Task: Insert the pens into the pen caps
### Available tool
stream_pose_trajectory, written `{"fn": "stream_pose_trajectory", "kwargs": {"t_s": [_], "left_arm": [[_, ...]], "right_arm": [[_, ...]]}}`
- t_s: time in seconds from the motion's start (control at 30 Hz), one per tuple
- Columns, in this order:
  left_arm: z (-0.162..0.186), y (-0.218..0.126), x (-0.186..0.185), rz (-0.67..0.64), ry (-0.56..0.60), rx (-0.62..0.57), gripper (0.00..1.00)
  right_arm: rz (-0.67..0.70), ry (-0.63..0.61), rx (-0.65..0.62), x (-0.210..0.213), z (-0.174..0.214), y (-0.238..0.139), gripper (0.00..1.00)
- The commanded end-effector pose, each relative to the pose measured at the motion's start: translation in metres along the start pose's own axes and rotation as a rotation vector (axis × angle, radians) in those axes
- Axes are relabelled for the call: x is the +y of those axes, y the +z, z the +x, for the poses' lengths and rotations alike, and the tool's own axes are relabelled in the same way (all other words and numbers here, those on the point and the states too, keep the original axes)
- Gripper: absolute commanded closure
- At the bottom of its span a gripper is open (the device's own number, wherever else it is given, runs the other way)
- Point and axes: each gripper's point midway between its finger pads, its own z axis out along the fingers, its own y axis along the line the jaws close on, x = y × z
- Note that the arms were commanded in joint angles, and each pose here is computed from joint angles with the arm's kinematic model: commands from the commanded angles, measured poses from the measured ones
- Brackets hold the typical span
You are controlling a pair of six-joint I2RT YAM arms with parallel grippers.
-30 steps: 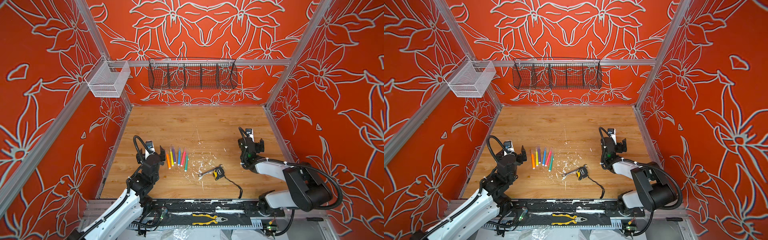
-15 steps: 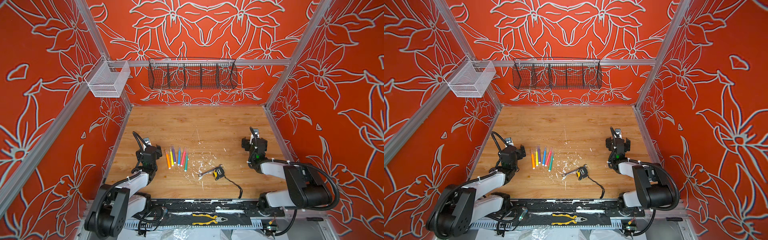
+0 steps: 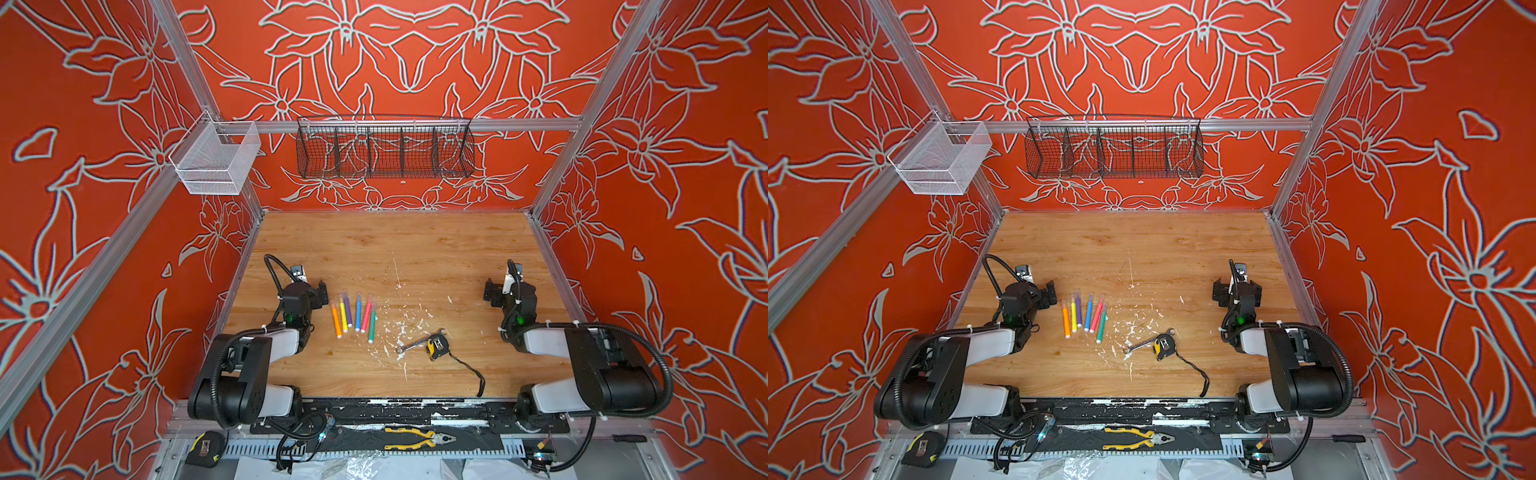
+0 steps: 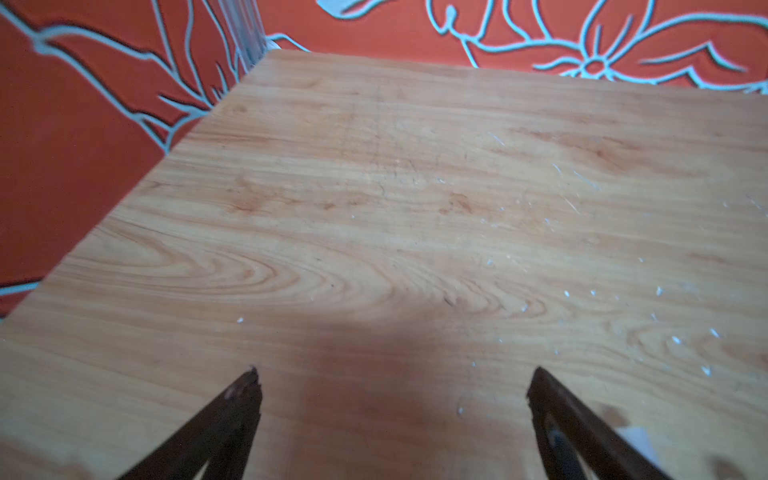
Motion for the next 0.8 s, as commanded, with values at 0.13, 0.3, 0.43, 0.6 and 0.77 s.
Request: {"fn": "stream_pose_trajectory", "kwargs": {"t_s": [0.13,0.3,0.43,0.6,0.77], "left_arm": [[-0.012,0.000,-0.010,0.059,0.018,-0.045,0.03],[-0.011,0.000,-0.013,0.076,0.026,-0.045,0.03],[-0.011,0.000,-0.013,0.077,0.025,-0.048,0.03],[-0.010,0.001,-0.014,0.080,0.026,-0.039,0.03],[-0.011,0.000,-0.014,0.080,0.026,-0.042,0.03]], "right_arm": [[-0.017,0.013,-0.028,0.003,-0.006,0.000,0.02],[-0.019,0.014,-0.027,0.004,-0.007,0.000,0.02],[-0.019,0.013,-0.027,0.004,-0.007,0.000,0.02],[-0.019,0.012,-0.027,0.004,-0.007,0.000,0.03],[-0.074,0.003,-0.075,0.010,-0.007,-0.011,0.02]]}}
